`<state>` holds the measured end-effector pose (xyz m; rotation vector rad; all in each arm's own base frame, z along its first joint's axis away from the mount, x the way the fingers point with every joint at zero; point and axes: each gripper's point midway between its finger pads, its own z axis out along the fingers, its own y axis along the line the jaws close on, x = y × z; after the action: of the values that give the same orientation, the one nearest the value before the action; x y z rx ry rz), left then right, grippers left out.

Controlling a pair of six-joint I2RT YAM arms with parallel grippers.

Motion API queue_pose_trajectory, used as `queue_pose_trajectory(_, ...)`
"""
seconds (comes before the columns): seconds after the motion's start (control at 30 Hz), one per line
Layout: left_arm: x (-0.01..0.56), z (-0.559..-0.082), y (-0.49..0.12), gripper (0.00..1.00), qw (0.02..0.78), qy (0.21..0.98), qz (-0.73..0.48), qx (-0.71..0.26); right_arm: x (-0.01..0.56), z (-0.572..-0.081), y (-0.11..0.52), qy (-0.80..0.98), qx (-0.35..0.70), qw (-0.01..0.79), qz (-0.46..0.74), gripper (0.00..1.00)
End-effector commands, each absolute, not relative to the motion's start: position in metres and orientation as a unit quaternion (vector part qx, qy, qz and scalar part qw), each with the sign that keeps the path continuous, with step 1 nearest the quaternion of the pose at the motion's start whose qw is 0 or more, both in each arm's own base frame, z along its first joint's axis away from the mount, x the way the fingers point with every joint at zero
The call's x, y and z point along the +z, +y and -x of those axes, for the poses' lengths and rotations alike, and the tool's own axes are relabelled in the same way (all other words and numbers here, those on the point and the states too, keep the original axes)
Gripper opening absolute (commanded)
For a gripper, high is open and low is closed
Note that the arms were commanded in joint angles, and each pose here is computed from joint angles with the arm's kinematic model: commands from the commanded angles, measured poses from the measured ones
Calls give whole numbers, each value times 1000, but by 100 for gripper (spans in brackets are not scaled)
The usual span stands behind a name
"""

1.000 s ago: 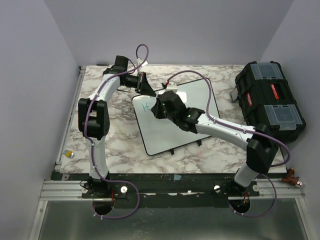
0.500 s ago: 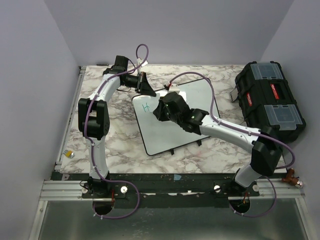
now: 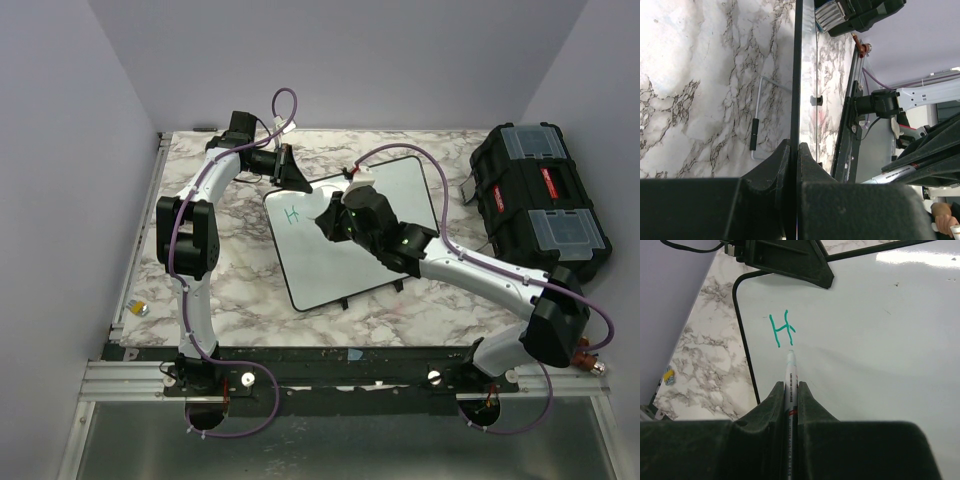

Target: Write a sentence on the whiteboard

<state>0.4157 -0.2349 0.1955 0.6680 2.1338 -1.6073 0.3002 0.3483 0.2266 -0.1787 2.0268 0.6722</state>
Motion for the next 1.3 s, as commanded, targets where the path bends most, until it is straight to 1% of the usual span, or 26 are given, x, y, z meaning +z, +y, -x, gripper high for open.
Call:
queue_pose_trajectory(0.0,208,-426,-235,0,255,760,-280,-528,228,-312,344,825,256,498,75,6)
queue_pose_trajectory(0.03,208,-425,-235,0,256,760,-281,-527,228,-313,343,825,254,499,75,1)
queue_pose_trajectory(0.07,208,-425,-235,0,257,759,-282,-527,228,-314,343,825,251,501,75,1)
queue_pose_trajectory(0.33,210,-425,-235,0,258,757,-284,-528,224,-323,338,822,216,519,88,1)
queue_pose_trajectory(0.77,211,-424,-235,0,259,756,-285,-530,226,-336,368,815,236,518,110,1)
queue_pose_trajectory(1.07,210,-424,-235,0,259,757,-285,-529,220,-346,373,818,222,520,109,1)
queue_pose_trajectory(1.27,210,-423,-235,0,258,756,-286,-529,209,-342,375,825,224,506,117,1)
